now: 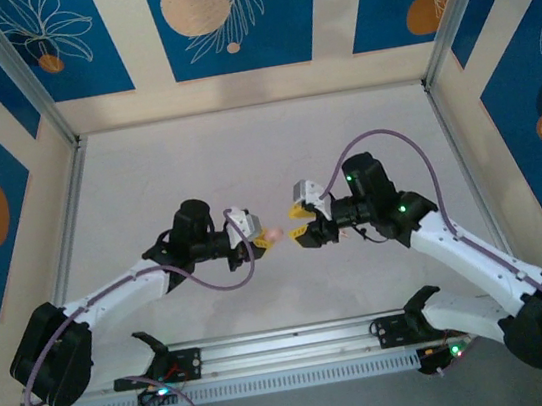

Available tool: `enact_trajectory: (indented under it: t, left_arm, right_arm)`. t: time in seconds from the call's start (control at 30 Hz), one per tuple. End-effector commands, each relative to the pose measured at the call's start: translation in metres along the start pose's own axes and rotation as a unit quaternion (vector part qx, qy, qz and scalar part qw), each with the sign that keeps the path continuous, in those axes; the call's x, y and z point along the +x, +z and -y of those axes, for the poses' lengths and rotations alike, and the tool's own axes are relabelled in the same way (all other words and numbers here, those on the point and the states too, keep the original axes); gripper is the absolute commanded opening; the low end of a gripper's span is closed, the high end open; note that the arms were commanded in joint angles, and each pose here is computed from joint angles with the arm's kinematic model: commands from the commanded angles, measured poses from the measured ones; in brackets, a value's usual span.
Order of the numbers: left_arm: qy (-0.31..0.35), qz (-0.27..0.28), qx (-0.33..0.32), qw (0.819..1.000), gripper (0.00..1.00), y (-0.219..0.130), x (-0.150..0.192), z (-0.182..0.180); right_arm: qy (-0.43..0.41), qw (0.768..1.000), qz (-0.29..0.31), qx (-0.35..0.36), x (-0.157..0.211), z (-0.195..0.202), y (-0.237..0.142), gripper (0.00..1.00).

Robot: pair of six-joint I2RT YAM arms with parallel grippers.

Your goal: Insert wireless bluetooth earbuds into charging case

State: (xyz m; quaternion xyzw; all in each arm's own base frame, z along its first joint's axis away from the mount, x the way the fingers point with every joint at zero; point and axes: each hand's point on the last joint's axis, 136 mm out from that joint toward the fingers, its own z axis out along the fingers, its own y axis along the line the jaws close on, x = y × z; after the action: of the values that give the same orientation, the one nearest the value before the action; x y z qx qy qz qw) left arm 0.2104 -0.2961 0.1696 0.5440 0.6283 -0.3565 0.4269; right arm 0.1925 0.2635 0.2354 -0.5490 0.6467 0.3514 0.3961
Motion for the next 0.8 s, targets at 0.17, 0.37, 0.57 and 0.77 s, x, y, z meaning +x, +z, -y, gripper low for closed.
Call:
enact_trajectory:
  t: [0.17,0.37,0.57,0.77]
  left_arm:
    - [0.020,0.015,0.051,0.998,0.11,-0.002,-0.014,0.014]
    - [0.020,0.019,0.058,0.998,0.11,-0.002,-0.016,0.016]
    - [0.023,0.024,0.059,0.998,0.11,-0.003,-0.019,0.017]
    - [0.023,0.025,0.057,0.998,0.11,-0.003,-0.019,0.016]
  right_arm:
    - [-0.100,0.985,-0.095,-0.100,0.020,-0.011,0.026,0.48]
    - [-0.107,0.980,-0.121,-0.120,0.025,-0.006,0.037,0.48]
    - [-0.106,0.977,-0.124,-0.139,0.027,-0.008,0.042,0.47]
    - [-0.110,0.975,-0.124,-0.151,0.024,-0.009,0.043,0.32]
